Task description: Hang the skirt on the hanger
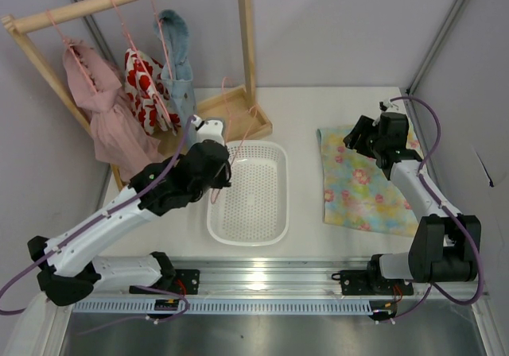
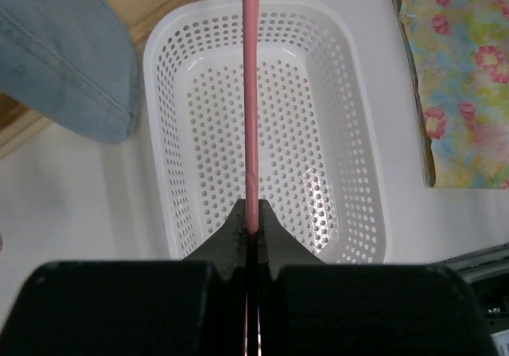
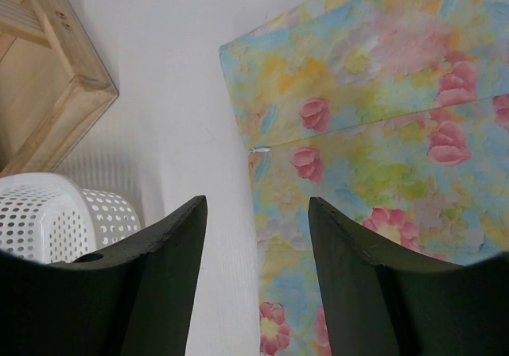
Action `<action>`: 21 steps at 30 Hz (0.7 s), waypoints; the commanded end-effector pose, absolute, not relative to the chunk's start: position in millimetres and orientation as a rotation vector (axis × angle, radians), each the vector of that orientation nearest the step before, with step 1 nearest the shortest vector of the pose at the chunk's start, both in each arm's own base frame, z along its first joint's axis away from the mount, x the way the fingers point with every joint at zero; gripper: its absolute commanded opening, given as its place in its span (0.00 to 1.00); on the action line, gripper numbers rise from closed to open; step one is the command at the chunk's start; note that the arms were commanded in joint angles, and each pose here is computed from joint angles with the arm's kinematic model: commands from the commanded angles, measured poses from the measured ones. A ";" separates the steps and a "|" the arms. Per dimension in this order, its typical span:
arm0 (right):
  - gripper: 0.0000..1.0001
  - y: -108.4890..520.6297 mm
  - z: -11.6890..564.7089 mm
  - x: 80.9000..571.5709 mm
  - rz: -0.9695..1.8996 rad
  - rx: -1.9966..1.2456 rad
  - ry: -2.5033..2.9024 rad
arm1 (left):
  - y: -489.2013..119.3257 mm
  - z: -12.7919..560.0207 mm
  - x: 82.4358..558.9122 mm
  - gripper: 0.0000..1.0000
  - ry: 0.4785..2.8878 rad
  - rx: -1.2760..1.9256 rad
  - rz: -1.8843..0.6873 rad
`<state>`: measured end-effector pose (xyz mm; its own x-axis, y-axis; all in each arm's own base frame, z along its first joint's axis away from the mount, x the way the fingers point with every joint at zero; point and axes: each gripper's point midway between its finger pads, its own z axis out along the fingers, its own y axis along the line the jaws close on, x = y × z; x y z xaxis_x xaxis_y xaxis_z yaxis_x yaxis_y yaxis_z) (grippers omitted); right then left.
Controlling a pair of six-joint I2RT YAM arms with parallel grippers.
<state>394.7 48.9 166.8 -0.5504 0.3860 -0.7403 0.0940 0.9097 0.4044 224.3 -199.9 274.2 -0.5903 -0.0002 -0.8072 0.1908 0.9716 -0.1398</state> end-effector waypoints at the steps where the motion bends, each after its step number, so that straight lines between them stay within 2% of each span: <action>1: 0.60 46.5 170.8 394.6 0.392 0.346 2.115 | -175.9 280.2 219.5 0.00 2.166 0.091 -0.215; 4: 0.60 47.2 168.1 395.5 0.398 0.352 2.121 | -161.4 302.0 228.4 0.00 2.109 0.021 -0.177; 10: 0.60 47.3 169.5 395.7 0.401 0.361 2.118 | -123.2 343.4 260.7 0.00 2.059 -0.076 0.137; 12: 0.60 46.9 168.5 394.6 0.398 0.361 2.123 | -125.1 353.8 272.5 0.00 2.044 -0.098 0.185; 17: 0.60 49.0 168.2 394.9 0.413 0.354 2.123 | -143.1 407.8 300.3 0.00 1.895 -0.170 0.105; 18: 0.60 50.5 168.7 395.9 0.421 0.352 2.121 | -150.3 402.9 311.9 0.00 1.897 -0.170 0.152; 21: 0.60 51.9 169.2 398.7 0.438 0.360 2.118 | -135.8 443.8 325.4 0.00 1.782 -0.299 0.255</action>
<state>393.3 50.1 163.5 -0.5573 0.3935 -0.7312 0.0981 0.9056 0.4126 310.2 -157.9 397.7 -0.3609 -0.0509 -0.9312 -0.1775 0.9840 0.0150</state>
